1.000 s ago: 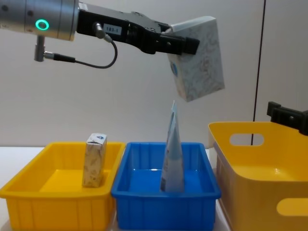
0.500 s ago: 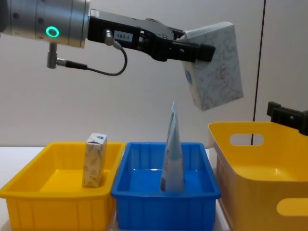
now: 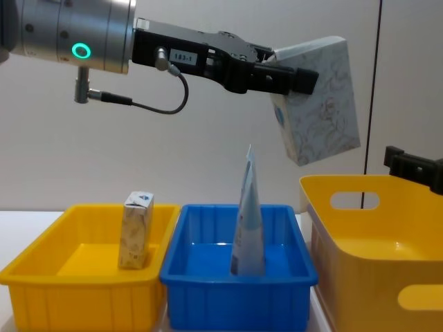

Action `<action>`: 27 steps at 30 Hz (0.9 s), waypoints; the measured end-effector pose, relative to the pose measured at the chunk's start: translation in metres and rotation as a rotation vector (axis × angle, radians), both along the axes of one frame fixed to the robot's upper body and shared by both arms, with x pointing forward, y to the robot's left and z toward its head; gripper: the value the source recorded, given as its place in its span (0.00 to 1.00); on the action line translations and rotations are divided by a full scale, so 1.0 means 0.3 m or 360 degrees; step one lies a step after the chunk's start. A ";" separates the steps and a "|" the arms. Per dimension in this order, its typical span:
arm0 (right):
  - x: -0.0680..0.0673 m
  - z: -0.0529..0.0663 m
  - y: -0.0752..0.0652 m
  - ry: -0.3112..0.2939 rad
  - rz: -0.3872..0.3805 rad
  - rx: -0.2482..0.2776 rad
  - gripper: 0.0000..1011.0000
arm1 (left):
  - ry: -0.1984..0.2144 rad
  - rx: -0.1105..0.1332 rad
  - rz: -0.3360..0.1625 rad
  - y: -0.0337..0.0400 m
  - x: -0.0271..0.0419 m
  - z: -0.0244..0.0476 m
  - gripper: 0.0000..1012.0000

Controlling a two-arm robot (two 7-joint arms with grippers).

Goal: Bimanual collaborative sorting of washing and personal care products

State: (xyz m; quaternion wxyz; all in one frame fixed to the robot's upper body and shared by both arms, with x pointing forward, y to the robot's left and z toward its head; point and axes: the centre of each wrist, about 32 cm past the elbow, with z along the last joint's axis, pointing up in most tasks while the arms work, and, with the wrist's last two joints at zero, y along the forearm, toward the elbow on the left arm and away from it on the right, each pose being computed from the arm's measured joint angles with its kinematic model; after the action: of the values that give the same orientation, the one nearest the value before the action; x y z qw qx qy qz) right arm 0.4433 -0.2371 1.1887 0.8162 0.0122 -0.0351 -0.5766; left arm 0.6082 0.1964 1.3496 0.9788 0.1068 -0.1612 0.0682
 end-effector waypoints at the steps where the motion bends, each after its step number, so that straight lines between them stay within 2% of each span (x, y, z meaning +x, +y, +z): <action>1: 0.000 0.000 0.000 0.0000 0.0000 0.0000 0.99 | 0.0000 0.0000 -0.0001 0.000 0.000 0.000 0.40; 13: 0.004 0.005 -0.005 -0.0005 0.0024 -0.0001 0.99 | 0.0005 0.0001 -0.0015 -0.003 0.002 -0.003 0.40; 27: 0.042 0.059 -0.060 -0.0050 0.0245 0.0003 0.99 | 0.0006 0.0000 -0.0022 -0.005 0.003 -0.003 0.40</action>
State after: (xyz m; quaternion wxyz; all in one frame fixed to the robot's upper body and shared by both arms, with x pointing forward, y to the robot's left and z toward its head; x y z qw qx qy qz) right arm 0.4558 -0.2551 1.2063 0.8574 0.0247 -0.0461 -0.5119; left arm 0.6091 0.1950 1.3486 0.9795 0.1058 -0.1599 0.0613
